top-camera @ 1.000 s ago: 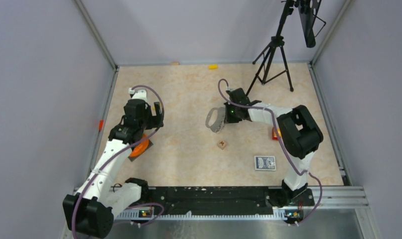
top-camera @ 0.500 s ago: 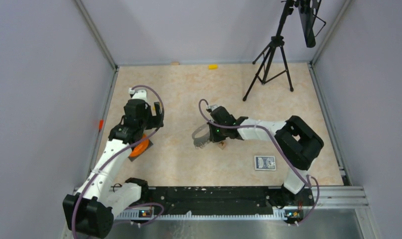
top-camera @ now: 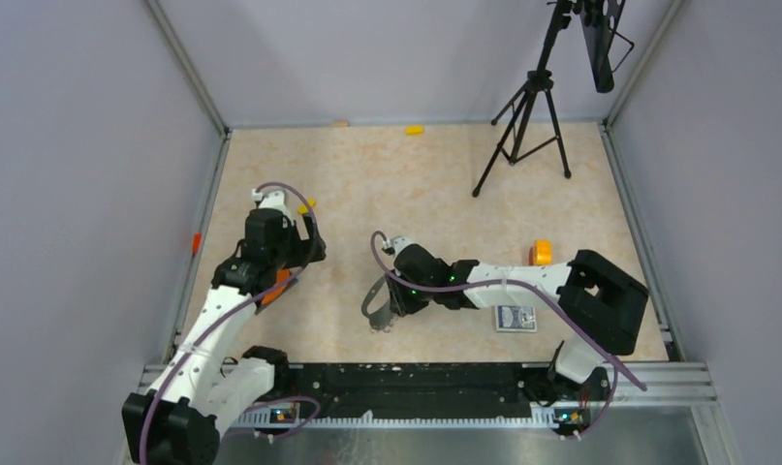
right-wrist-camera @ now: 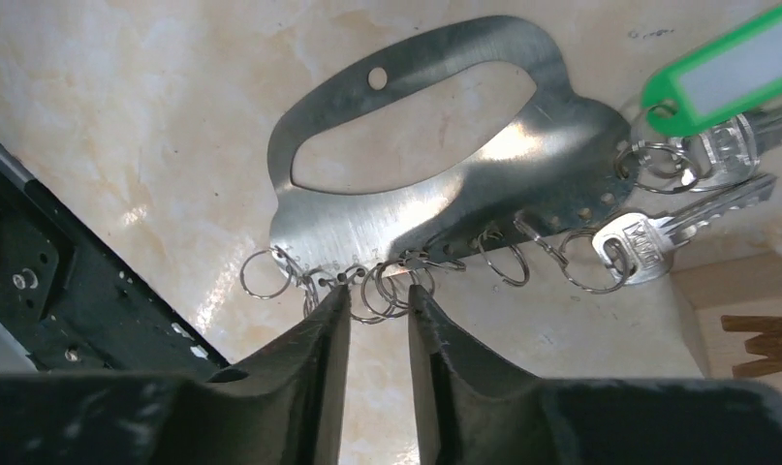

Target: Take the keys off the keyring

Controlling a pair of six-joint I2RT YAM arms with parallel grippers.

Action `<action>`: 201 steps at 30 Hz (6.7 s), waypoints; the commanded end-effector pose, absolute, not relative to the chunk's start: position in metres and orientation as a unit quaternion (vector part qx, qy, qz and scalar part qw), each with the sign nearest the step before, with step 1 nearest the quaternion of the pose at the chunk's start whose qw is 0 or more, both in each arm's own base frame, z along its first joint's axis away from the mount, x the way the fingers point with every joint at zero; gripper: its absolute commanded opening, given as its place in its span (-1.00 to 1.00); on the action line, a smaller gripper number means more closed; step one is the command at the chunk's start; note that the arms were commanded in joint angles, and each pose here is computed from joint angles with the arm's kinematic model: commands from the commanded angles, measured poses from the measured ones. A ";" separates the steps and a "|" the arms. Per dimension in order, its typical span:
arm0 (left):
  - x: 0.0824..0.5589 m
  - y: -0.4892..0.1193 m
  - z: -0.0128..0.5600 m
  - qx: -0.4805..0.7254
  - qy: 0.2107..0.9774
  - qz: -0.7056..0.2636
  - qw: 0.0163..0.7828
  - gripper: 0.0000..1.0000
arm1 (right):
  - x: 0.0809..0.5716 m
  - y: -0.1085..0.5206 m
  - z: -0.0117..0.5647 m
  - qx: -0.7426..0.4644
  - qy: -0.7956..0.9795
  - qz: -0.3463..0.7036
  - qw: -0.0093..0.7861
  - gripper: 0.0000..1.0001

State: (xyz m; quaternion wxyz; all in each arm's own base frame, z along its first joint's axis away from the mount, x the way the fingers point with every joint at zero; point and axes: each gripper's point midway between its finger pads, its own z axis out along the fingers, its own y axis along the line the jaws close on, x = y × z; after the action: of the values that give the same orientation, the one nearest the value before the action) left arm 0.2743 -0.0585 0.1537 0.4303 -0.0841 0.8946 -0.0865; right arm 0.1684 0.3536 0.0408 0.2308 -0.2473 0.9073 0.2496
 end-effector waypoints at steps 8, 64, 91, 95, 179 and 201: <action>0.273 -0.114 0.149 -0.039 0.888 -0.225 0.400 0.96 | 0.226 0.337 0.126 -0.193 0.888 0.230 0.347 -0.11; 0.146 -0.147 0.010 -0.102 0.961 -0.143 0.212 0.60 | 0.276 0.292 0.092 -0.120 0.917 0.219 0.312 -0.28; 0.185 -0.161 0.073 -0.079 0.930 -0.179 0.311 0.77 | 0.245 0.346 0.071 -0.064 0.943 0.223 0.240 -0.22; 0.207 -0.182 0.093 -0.053 0.925 -0.187 0.325 0.76 | 0.253 0.323 0.092 -0.044 0.938 0.220 0.264 -0.17; 0.200 -0.215 0.008 0.110 0.971 -0.037 0.211 -0.90 | 0.250 0.239 0.138 0.000 0.914 0.217 0.344 -0.12; 0.213 -0.217 0.051 0.087 0.958 -0.062 0.267 -0.28 | 0.244 0.257 0.144 -0.031 0.893 0.282 0.350 -0.11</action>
State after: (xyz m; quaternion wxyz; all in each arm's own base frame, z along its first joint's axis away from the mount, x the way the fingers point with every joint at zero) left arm 0.2135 -0.2300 0.0508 0.2676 0.1015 0.9536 -0.0931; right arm 0.2383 0.2545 0.1342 0.3351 -0.0292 0.9029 0.2676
